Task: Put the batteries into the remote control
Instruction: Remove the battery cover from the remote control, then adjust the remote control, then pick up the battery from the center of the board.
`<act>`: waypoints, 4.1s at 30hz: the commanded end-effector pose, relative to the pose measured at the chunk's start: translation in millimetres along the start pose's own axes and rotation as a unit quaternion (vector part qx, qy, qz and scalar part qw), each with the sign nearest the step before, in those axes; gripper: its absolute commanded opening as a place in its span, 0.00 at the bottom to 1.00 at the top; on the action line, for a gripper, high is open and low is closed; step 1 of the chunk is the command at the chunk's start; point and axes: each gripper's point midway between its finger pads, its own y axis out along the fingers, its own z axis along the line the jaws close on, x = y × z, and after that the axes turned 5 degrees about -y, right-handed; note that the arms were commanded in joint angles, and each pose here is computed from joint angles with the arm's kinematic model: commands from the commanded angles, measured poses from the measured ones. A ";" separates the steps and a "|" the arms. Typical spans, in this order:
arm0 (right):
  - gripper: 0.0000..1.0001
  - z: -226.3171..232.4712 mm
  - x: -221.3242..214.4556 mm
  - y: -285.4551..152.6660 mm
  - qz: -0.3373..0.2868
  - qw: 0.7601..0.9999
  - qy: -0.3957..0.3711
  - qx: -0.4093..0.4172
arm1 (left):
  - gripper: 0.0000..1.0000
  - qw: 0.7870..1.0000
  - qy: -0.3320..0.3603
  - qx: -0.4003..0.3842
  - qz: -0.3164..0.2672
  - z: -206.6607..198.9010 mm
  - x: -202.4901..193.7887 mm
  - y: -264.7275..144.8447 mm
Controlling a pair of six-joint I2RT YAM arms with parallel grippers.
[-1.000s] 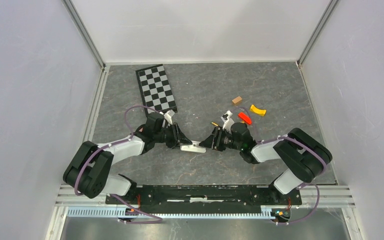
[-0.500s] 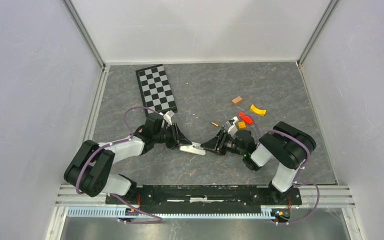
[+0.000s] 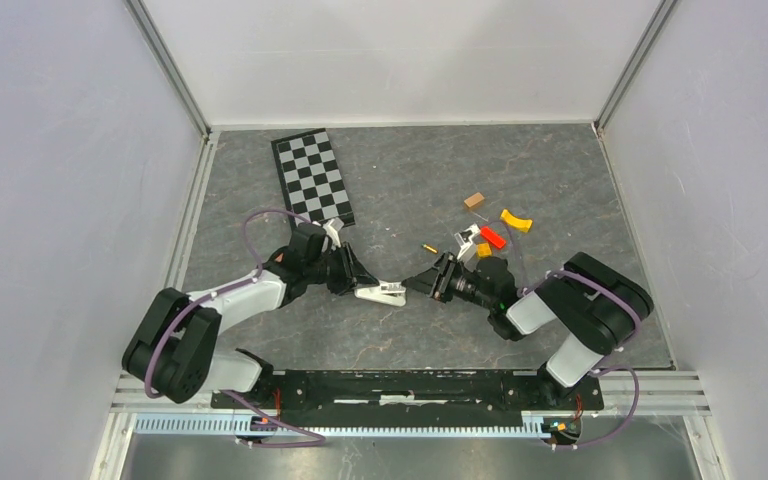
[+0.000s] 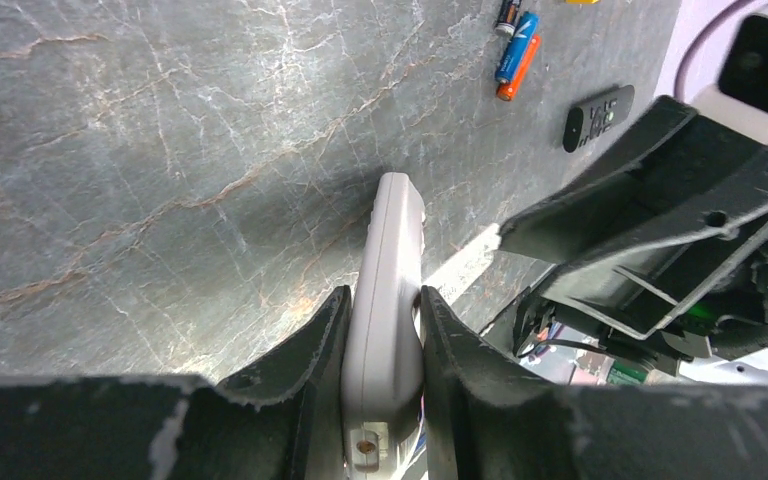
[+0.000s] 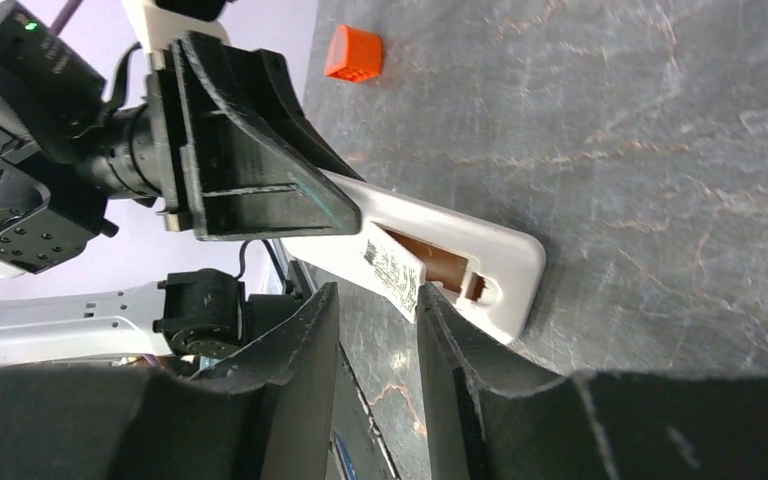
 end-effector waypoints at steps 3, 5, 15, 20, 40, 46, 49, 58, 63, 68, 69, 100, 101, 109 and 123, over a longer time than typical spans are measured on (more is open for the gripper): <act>0.39 48.6 24.1 3.8 -0.036 0.994 -0.070 0.074 | 0.02 0.997 0.028 0.064 0.018 25.6 -14.2 -0.5; 0.40 31.4 26.0 3.0 -0.039 0.995 -0.081 0.036 | 0.02 0.997 0.034 0.073 0.015 26.3 -11.7 -2.7; 0.45 -35.1 48.0 -9.9 -0.025 0.971 -0.158 -0.178 | 0.02 0.975 0.101 0.192 -0.050 41.7 24.1 -35.9; 0.52 -31.1 51.8 -14.3 -0.011 0.963 -0.196 -0.184 | 0.02 0.968 0.139 0.199 -0.060 30.3 36.6 -46.3; 0.91 142.1 4.7 -36.1 0.151 0.801 -0.521 0.253 | 0.02 0.838 0.486 -0.231 0.088 -159.1 -35.8 -141.4; 0.79 165.2 -9.0 -40.5 0.166 0.781 -0.529 0.288 | 0.03 0.804 0.521 -0.273 0.088 -170.4 -46.3 -156.6; 0.67 174.4 -11.8 -40.6 0.170 0.780 -0.523 0.301 | 0.05 0.798 0.526 -0.280 0.091 -173.1 -48.2 -160.3; 0.12 200.6 -0.8 -35.6 0.134 0.816 -0.470 0.310 | 0.65 0.834 0.491 -0.253 0.005 -201.0 -21.7 -169.6; 0.12 232.8 24.9 -47.0 0.036 0.844 -0.438 0.309 | 0.73 0.866 0.411 -0.273 -0.075 -226.4 -4.2 -179.0; 0.14 266.4 45.0 -69.9 -0.058 0.859 -0.374 0.346 | 0.74 0.879 0.300 -0.335 -0.156 -254.1 14.5 -192.4; 0.14 269.6 47.2 -71.1 -0.064 0.862 -0.361 0.349 | 0.74 0.875 0.290 -0.352 -0.163 -258.6 15.9 -194.7; 0.89 207.2 65.3 -35.9 -0.017 0.914 -0.379 0.146 | 0.02 0.846 0.372 -0.324 -0.202 -241.5 29.6 -169.2; 0.89 198.8 70.2 -37.5 -0.022 0.917 -0.381 0.117 | 0.02 0.841 0.387 -0.318 -0.206 -237.6 28.7 -169.3; 0.79 136.7 106.3 -75.8 -0.085 0.940 -0.311 -0.112 | 0.02 0.825 0.441 -0.311 -0.167 -212.3 -1.7 -173.9; 0.51 6.5 134.0 -101.9 -0.129 0.859 -0.232 -0.438 | 0.02 0.861 0.374 -0.266 -0.219 -196.1 17.5 -170.7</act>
